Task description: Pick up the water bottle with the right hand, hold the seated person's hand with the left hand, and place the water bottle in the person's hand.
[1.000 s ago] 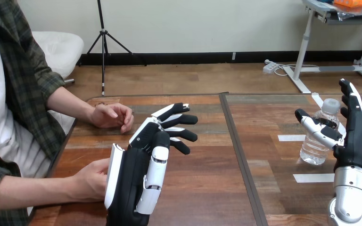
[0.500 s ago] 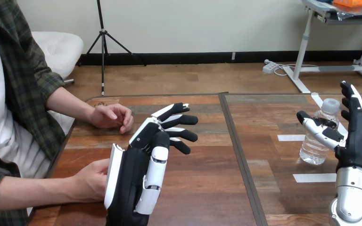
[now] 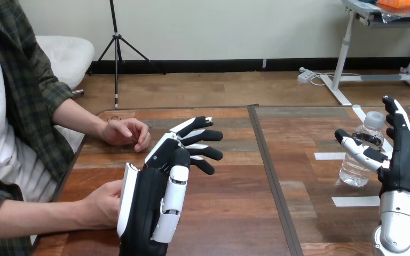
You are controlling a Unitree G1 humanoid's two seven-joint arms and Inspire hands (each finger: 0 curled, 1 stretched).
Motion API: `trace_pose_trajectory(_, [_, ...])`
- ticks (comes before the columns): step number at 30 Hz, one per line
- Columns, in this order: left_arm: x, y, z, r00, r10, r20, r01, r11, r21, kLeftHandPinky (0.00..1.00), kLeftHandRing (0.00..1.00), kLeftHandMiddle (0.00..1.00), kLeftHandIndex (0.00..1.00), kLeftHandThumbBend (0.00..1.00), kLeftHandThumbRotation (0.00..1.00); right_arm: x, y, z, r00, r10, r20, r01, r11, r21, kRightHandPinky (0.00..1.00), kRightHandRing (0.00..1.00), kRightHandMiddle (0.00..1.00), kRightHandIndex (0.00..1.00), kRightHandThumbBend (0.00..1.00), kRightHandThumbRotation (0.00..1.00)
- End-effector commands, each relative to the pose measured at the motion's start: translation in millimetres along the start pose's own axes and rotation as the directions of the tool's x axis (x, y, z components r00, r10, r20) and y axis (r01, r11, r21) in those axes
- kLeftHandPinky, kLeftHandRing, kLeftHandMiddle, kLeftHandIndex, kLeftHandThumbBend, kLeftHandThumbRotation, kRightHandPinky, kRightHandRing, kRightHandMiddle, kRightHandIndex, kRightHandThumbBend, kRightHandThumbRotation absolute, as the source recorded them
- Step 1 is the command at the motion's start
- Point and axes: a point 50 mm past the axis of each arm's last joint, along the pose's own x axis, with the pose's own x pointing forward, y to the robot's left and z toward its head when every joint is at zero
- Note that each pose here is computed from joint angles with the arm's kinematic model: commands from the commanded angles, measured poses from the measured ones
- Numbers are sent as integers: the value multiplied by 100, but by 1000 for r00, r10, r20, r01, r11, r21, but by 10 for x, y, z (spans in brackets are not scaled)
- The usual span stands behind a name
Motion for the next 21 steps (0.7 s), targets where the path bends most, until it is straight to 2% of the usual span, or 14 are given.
trace_pose_trajectory(1, [-8,4,64,1000,8,30,-8,1000,-9,45,58,68,75,17,98,271,-26,301,995,-18,97,19,1000,-6,91,93,93,89,69,2])
trace_pose_trajectory(15, [-2,16,69,999,13,36,-13,1000,-6,46,59,69,76,17,98,297,-21,286,998,-7,66,7,1000,-1,91,92,92,89,69,0])
trace_pose_trajectory(21, [-3,21,73,999,9,34,-9,1000,0,45,59,69,76,17,98,314,-13,293,998,5,60,-3,1000,-26,92,93,92,90,69,0])
